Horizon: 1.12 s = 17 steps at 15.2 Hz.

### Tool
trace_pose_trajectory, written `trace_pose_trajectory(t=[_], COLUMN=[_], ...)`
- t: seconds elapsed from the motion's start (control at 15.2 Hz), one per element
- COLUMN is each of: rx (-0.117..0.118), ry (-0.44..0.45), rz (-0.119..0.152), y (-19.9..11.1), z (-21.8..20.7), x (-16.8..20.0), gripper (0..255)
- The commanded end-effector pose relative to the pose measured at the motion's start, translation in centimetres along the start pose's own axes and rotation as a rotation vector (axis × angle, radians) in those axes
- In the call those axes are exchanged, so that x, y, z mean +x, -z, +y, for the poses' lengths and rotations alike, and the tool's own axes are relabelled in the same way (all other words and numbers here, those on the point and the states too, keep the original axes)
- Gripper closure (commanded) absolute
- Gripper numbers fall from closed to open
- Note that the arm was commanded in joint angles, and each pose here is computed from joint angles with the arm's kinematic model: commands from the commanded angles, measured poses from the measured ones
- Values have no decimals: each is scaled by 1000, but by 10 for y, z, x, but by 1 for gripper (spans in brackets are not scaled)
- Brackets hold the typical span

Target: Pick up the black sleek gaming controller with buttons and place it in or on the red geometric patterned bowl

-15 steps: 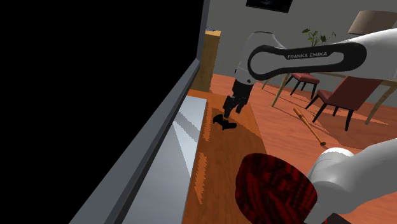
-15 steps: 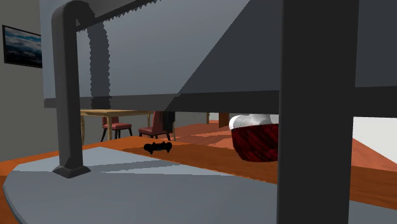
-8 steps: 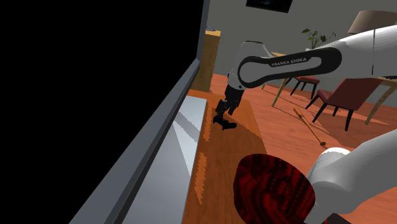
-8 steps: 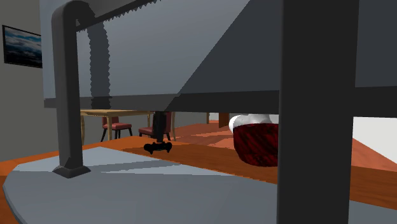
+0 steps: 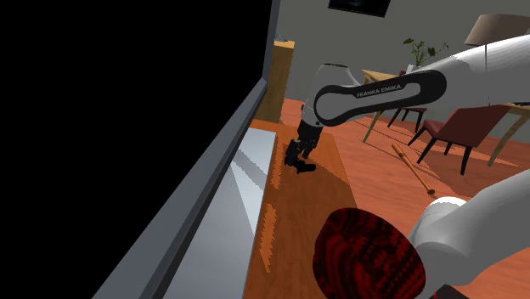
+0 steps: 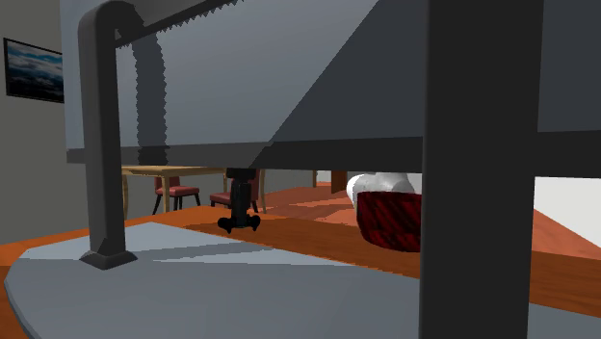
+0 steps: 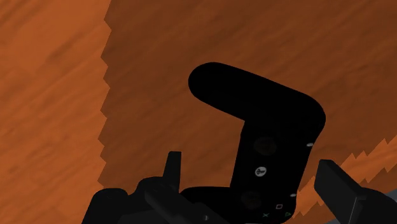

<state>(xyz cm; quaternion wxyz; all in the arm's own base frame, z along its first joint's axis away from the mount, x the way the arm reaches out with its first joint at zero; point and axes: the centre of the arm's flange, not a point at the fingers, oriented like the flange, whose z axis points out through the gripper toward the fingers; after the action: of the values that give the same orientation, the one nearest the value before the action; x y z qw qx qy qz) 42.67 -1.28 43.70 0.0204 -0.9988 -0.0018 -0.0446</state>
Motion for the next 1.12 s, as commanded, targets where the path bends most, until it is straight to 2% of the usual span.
trace_pose_trajectory(t=[0.0, 0.13, 0.2, 0.79, 1.06], rx=[0, 0, 0, 0, 0], ry=[0, 0, 0, 0, 0], rz=[0, 0, 0, 0, 0], y=[0, 0, 0, 0, 21], z=[0, 0, 0, 0, -1], x=[0, 0, 0, 0, 2], gripper=[0, 0, 255, 255, 255])
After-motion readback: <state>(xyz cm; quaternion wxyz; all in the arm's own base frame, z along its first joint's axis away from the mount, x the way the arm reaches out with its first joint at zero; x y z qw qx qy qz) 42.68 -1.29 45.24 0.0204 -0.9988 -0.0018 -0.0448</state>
